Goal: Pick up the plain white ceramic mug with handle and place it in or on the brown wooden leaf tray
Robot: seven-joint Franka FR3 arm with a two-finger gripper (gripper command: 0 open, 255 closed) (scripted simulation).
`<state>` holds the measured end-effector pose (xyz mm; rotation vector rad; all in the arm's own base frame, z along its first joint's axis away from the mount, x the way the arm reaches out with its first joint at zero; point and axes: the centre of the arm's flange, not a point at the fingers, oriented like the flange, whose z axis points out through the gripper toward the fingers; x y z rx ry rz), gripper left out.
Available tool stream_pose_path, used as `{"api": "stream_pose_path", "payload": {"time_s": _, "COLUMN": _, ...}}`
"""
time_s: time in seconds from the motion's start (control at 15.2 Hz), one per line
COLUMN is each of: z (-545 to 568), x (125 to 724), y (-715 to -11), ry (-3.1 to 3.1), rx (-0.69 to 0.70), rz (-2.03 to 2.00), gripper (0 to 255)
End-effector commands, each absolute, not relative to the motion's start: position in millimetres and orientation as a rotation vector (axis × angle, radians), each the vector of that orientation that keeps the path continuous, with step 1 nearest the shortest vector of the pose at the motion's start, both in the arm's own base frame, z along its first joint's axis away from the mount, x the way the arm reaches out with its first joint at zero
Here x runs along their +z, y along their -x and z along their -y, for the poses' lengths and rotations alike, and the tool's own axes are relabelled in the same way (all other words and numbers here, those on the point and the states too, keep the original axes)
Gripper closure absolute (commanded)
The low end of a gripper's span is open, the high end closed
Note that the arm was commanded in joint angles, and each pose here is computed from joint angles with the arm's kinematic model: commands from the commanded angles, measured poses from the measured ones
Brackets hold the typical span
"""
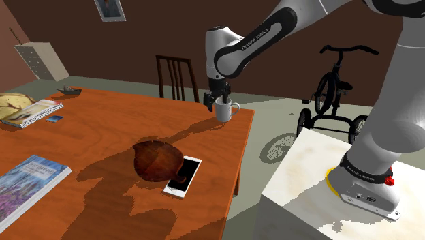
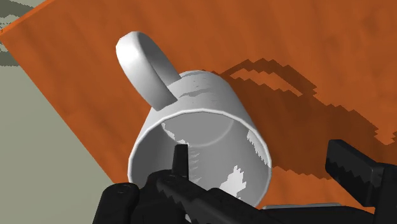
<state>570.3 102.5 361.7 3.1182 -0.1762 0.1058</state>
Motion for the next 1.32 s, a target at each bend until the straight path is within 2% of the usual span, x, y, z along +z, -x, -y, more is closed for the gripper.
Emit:
{"api": "stream_pose_path", "payload": {"time_s": 0.0, "z": -102.6, "x": 361.6, "y": -570.3, "ry": -3.118, "rx": 0.106, "rz": 0.176, "gripper": 255}}
{"api": "stream_pose_path", "payload": {"time_s": 0.59, "z": -102.6, "x": 361.6, "y": -570.3, "ry": -3.118, "rx": 0.106, "rz": 0.176, "gripper": 255}}
{"api": "stream_pose_path", "payload": {"time_s": 1.25, "z": -102.6, "x": 414.4, "y": -570.3, "ry": -3.118, "rx": 0.106, "rz": 0.176, "gripper": 255}}
